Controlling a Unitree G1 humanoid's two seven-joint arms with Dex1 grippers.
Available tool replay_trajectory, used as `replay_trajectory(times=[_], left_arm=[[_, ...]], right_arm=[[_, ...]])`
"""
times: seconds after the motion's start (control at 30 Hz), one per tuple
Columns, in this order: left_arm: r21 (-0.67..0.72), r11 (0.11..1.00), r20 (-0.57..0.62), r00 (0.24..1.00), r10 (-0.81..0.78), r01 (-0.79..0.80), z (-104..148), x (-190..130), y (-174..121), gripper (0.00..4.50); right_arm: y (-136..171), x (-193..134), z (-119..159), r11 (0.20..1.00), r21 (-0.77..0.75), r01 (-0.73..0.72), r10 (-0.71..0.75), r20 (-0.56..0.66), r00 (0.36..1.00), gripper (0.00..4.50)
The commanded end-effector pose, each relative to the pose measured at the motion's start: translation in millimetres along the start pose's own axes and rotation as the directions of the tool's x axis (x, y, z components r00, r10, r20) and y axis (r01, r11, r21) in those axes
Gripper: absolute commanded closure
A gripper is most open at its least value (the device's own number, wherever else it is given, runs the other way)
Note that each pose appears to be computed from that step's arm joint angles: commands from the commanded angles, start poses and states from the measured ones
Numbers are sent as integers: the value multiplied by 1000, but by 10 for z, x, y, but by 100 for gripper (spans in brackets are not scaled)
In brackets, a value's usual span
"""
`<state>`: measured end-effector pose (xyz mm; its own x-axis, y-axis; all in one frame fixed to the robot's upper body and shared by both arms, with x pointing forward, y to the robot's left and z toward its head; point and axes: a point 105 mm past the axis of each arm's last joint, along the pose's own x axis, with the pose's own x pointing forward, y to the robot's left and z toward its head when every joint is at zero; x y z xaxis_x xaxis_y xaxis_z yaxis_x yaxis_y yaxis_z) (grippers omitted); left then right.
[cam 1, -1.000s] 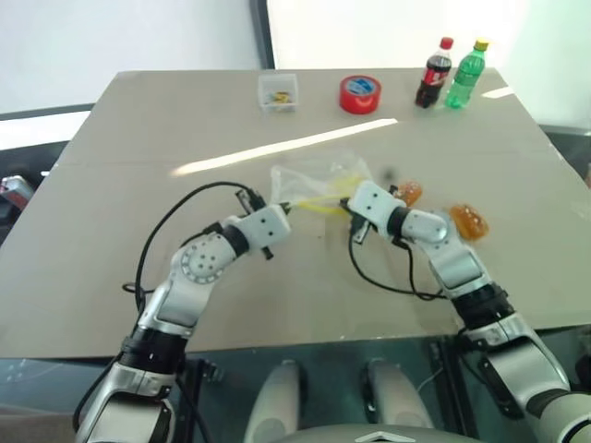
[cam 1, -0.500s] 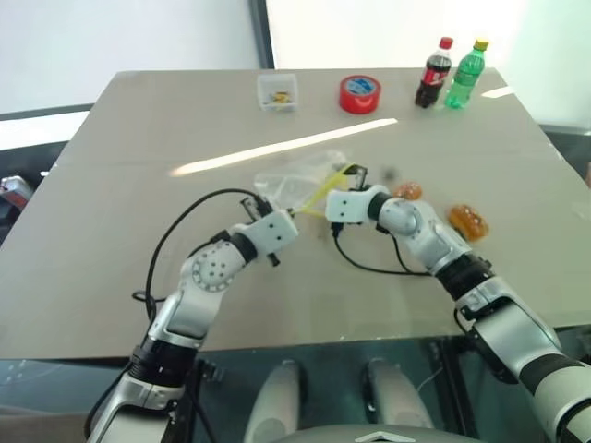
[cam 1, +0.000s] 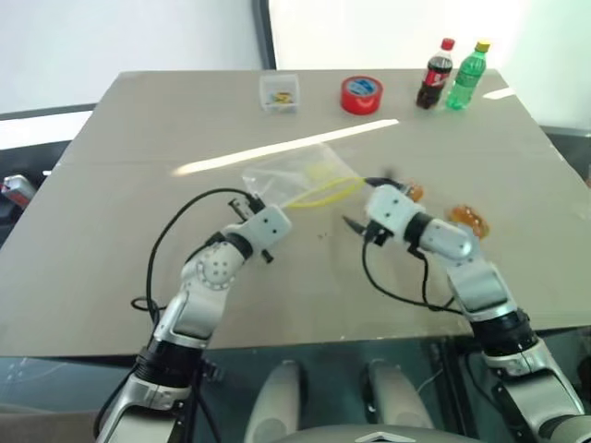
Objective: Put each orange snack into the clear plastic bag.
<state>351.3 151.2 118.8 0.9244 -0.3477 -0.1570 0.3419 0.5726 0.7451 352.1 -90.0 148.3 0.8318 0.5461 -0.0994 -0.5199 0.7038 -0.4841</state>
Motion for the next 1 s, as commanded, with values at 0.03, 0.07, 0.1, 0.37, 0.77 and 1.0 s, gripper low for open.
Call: replay_trajectory(times=[0.03, 0.07, 0.1, 0.37, 0.77, 1.0], left_arm=[[11, 999, 40, 998, 49, -49, 119, 1, 123, 450], [11, 999, 42, 998, 48, -48, 127, 11, 122, 450], [12, 999, 45, 998, 47, -48, 136, 21, 125, 450], [42, 998, 56, 998, 38, -40, 152, 50, 138, 450], [46, 998, 56, 997, 45, -48, 163, 48, 147, 450], [45, 997, 50, 997, 54, -56, 145, 31, 169, 450]], right_arm=[[-179, -90, -29, 974, 137, 179, -171, -69, 983, 15], [-189, -90, -67, 958, 178, 224, -209, -100, 973, 15], [-200, -90, -115, 939, 213, 269, -243, -139, 960, 15], [-314, -8, -257, 829, 326, 455, -368, -293, 882, 15], [-300, 267, -369, 712, 474, 517, -371, -371, 851, 15], [-334, 277, -422, 724, 444, 528, -389, -370, 844, 15]])
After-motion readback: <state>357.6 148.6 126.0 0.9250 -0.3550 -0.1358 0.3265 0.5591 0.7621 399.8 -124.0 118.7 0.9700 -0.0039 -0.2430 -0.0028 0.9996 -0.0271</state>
